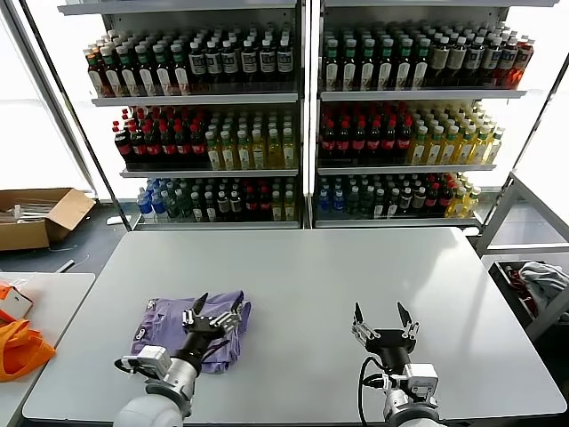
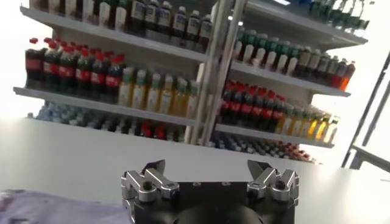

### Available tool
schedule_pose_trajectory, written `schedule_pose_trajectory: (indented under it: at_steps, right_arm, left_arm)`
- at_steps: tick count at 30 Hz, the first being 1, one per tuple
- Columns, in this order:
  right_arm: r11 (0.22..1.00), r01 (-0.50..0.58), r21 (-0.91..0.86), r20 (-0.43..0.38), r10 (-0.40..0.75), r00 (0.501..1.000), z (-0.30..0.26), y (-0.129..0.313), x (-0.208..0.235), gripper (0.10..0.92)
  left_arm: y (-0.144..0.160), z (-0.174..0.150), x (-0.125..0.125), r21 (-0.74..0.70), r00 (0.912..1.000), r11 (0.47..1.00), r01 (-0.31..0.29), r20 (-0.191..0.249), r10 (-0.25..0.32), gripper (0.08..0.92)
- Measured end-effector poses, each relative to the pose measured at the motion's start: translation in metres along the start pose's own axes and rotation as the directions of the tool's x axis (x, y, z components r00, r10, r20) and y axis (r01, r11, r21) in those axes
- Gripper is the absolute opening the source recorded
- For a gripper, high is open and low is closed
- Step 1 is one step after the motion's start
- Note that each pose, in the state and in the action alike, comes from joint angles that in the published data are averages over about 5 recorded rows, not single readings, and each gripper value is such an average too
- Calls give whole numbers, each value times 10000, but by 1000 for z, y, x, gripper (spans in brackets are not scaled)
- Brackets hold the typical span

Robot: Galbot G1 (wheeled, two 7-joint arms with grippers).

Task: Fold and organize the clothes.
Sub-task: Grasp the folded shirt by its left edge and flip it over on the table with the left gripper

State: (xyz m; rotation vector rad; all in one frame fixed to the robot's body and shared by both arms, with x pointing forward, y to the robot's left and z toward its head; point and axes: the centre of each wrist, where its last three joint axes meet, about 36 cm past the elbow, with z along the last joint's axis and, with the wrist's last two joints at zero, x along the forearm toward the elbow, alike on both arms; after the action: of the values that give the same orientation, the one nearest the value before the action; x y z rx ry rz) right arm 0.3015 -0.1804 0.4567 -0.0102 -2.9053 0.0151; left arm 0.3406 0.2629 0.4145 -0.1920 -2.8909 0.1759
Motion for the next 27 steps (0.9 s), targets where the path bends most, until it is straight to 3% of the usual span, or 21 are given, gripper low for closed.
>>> schedule_pose_trajectory:
  at_steps: [6,11,17,27]
  right_arm:
    - [9999,130,30,-18,-130,9999,2,3,-8,823]
    - [9998,207,44,-71,-206,9998,4,6,-11,823]
    - [9998,194,67,-103,-193,9998,6,4,-12,823]
    - [9998,220,15,-186,-220,9996,10,7,-11,823]
  left_arm:
    - [59,1,13,-1045,9904,9857,1322,-256,-1355,823]
    - [83,2,23,-1445,9809,9730,1802,-478,-1887,822]
    - [92,2,27,-1487,9770,9705,1896,-702,-2016,823]
    - [96,9,24,-1076,9772,9804,1649,-1171,-1772,823]
